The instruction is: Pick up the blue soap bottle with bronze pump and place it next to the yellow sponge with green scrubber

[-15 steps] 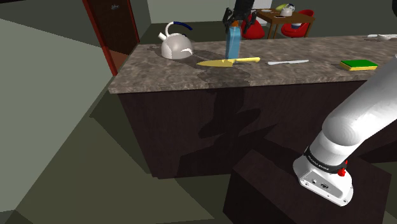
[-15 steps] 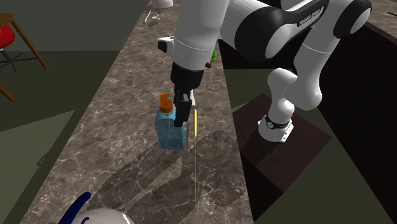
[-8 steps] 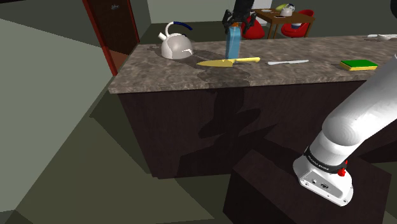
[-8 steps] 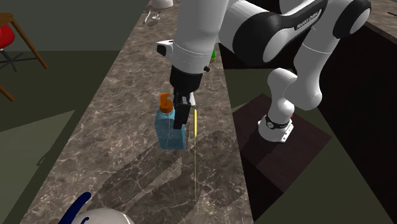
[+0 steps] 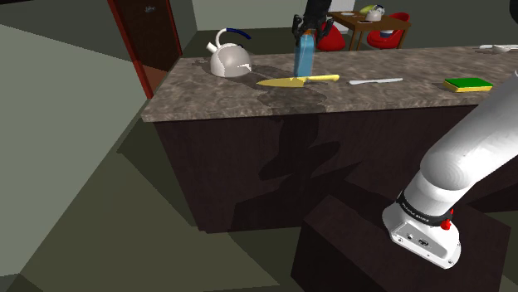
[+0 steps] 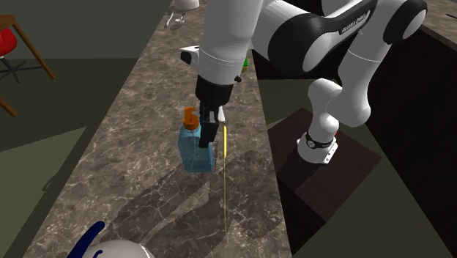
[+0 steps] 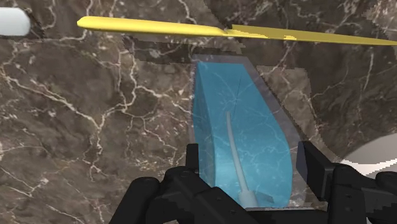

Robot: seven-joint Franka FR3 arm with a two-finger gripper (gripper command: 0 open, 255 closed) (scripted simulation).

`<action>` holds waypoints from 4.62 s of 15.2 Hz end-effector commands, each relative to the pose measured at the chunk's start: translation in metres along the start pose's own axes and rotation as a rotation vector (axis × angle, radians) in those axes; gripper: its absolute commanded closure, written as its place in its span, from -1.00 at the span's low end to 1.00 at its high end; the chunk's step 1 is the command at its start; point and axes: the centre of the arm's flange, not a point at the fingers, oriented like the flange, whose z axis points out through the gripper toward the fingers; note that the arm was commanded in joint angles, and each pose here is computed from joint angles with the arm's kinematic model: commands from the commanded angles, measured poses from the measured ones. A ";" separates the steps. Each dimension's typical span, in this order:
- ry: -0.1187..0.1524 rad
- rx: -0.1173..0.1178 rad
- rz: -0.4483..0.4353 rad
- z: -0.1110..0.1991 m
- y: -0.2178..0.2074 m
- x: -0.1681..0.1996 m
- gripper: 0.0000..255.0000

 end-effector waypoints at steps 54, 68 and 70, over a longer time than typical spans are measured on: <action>-0.001 0.000 0.000 -0.132 0.425 0.003 1.00; -0.001 0.000 0.000 -0.150 0.609 -0.006 1.00; -0.001 0.000 0.000 -0.146 0.622 -0.008 1.00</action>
